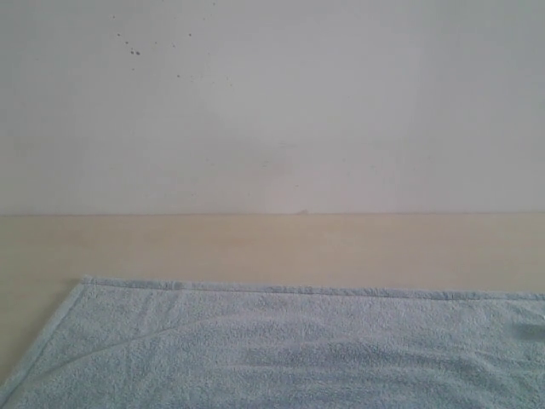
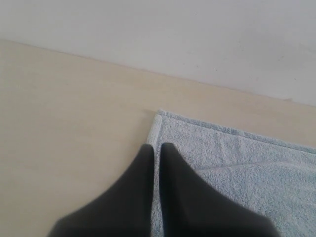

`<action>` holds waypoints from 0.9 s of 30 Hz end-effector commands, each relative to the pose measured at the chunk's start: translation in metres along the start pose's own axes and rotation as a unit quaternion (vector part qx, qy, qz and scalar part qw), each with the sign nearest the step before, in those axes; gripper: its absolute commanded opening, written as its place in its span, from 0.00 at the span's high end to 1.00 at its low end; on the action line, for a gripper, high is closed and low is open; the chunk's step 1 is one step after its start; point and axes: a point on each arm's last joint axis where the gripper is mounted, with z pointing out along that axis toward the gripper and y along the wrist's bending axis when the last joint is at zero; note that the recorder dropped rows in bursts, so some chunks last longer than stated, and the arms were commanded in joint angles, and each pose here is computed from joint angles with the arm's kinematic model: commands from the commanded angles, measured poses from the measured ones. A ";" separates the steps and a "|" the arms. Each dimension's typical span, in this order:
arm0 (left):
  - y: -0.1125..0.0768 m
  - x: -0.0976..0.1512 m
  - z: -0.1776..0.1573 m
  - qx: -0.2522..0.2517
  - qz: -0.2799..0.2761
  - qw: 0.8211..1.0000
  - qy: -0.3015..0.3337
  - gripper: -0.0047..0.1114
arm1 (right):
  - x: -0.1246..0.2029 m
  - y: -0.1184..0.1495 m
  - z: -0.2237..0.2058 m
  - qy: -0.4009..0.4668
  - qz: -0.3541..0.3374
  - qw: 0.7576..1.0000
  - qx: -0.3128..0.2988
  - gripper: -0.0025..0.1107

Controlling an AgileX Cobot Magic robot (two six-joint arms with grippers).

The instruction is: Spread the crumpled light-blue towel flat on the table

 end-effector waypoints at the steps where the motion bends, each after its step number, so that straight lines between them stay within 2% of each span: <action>1: 0.000 0.001 0.000 -0.002 0.001 1.000 0.002 0.93 | 0.005 0.001 -0.001 -0.005 0.001 1.000 -0.002 0.98; 4: 0.000 0.001 0.000 -0.002 0.001 1.000 0.002 0.93 | 0.017 0.000 -0.007 -0.026 -0.018 0.999 0.010 0.98; 6: 0.000 0.001 0.000 -0.002 0.001 1.000 0.002 0.93 | 0.016 0.001 -0.014 -0.088 -0.031 0.996 0.013 0.98; 10: 0.001 0.001 0.000 -0.003 0.005 1.000 0.000 0.93 | 0.025 -0.002 -0.017 -0.057 0.018 0.998 0.035 0.98; 12: 0.001 0.001 0.000 -0.003 0.009 1.000 -0.001 0.93 | 0.034 0.004 -0.016 -0.003 0.065 0.998 0.011 0.98; 13: 0.001 0.001 0.000 -0.003 0.009 1.000 -0.001 0.93 | 0.036 0.004 -0.016 0.006 0.040 0.999 0.013 0.98; 14: 0.001 0.001 0.000 -0.003 0.009 1.000 -0.001 0.93 | 0.036 0.002 -0.016 0.008 -0.019 0.999 0.029 0.98; 15: 0.001 0.001 0.000 -0.003 0.009 1.000 -0.001 0.93 | 0.036 0.001 -0.016 0.009 -0.030 0.999 0.036 0.98; 19: 0.001 0.001 0.000 -0.003 0.009 1.000 -0.001 0.93 | 0.035 0.000 -0.016 0.005 0.015 0.999 0.045 0.98; 27: 0.001 0.001 0.000 -0.003 0.009 1.000 -0.001 0.93 | 0.035 0.000 -0.016 0.003 0.017 0.999 0.045 0.98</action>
